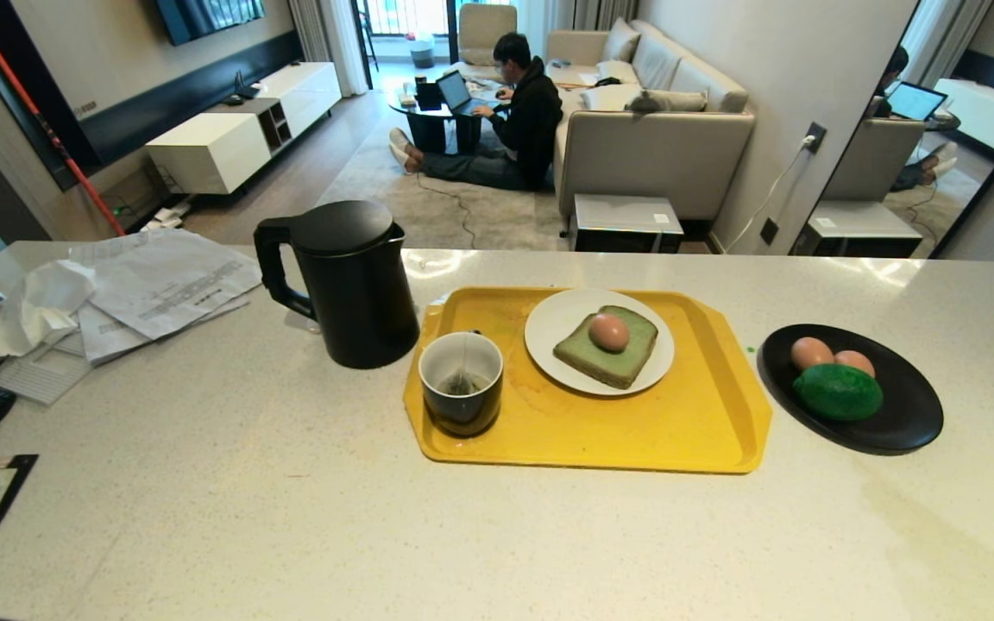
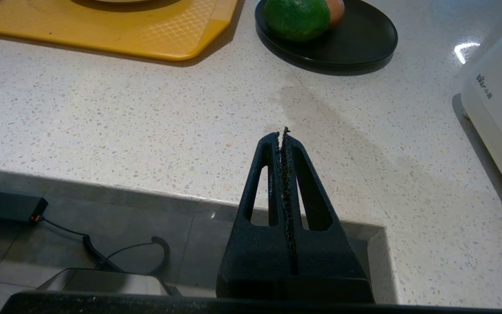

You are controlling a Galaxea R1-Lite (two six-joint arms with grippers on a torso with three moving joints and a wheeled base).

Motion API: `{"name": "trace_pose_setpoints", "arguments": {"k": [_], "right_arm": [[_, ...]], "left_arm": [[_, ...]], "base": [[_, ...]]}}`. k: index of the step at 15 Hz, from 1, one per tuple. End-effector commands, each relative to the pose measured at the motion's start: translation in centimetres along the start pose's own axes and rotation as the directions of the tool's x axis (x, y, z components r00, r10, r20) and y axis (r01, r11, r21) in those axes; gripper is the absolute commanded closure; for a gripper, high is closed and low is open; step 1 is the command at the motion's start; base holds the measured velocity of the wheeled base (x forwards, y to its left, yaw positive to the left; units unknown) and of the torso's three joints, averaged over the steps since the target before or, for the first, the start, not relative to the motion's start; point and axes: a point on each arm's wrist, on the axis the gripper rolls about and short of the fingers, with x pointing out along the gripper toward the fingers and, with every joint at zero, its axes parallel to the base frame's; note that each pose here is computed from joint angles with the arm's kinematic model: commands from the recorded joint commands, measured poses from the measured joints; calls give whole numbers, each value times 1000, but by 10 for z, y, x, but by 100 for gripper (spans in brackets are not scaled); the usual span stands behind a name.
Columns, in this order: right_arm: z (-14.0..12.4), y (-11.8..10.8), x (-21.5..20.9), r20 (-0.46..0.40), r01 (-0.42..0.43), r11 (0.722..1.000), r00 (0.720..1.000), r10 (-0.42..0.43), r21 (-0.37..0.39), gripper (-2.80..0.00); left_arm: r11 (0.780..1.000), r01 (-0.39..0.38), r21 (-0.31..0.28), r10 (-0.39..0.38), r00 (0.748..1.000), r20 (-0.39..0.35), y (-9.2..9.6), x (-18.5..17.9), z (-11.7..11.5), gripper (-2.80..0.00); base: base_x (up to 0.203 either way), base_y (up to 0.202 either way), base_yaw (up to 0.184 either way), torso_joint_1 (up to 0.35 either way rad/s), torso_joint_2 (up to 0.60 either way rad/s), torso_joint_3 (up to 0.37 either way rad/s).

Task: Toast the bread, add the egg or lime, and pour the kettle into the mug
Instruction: Pick up the kettle

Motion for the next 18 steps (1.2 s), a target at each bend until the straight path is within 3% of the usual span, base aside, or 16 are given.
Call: {"name": "trace_pose_setpoints", "arguments": {"k": [1, 5, 9, 10, 12, 16, 18], "right_arm": [[0, 0, 0, -2, -1, 1000, 1000, 1, -1, 0], [0, 0, 0, 0, -1, 1000, 1000, 1, -1, 0], [0, 0, 0, -2, -1, 1000, 1000, 1, -1, 0], [0, 0, 0, -1, -1, 1000, 1000, 1, -1, 0], [0, 0, 0, -2, -1, 1000, 1000, 1, -1, 0], [0, 0, 0, -2, -1, 1000, 1000, 1, -1, 0], [0, 0, 0, -2, -2, 1000, 1000, 2, -1, 0]], "left_arm": [[1000, -14, -8, 13, 996, -86, -2, 20, 32, 0], [998, -44, -41, 38, 990, -135, -4, 68, 66, 0], [992, -70, -104, 47, 976, -212, -4, 130, 70, 0], [992, -69, -109, 45, 976, -212, -3, 142, 70, -280], [991, -67, -114, 45, 981, -191, -1, 160, 69, -280], [997, -28, -72, 9, 969, -249, 6, 182, 58, -280], [997, -38, -66, 21, 971, -238, 13, 200, 56, -280]], "base": [[0, 0, 0, 0, 0, 0], [0, 0, 0, 0, 0, 0], [0, 0, 0, 0, 0, 0], [0, 0, 0, 0, 0, 0], [0, 0, 0, 0, 0, 0], [0, 0, 0, 0, 0, 0], [0, 0, 0, 0, 0, 0]]}}
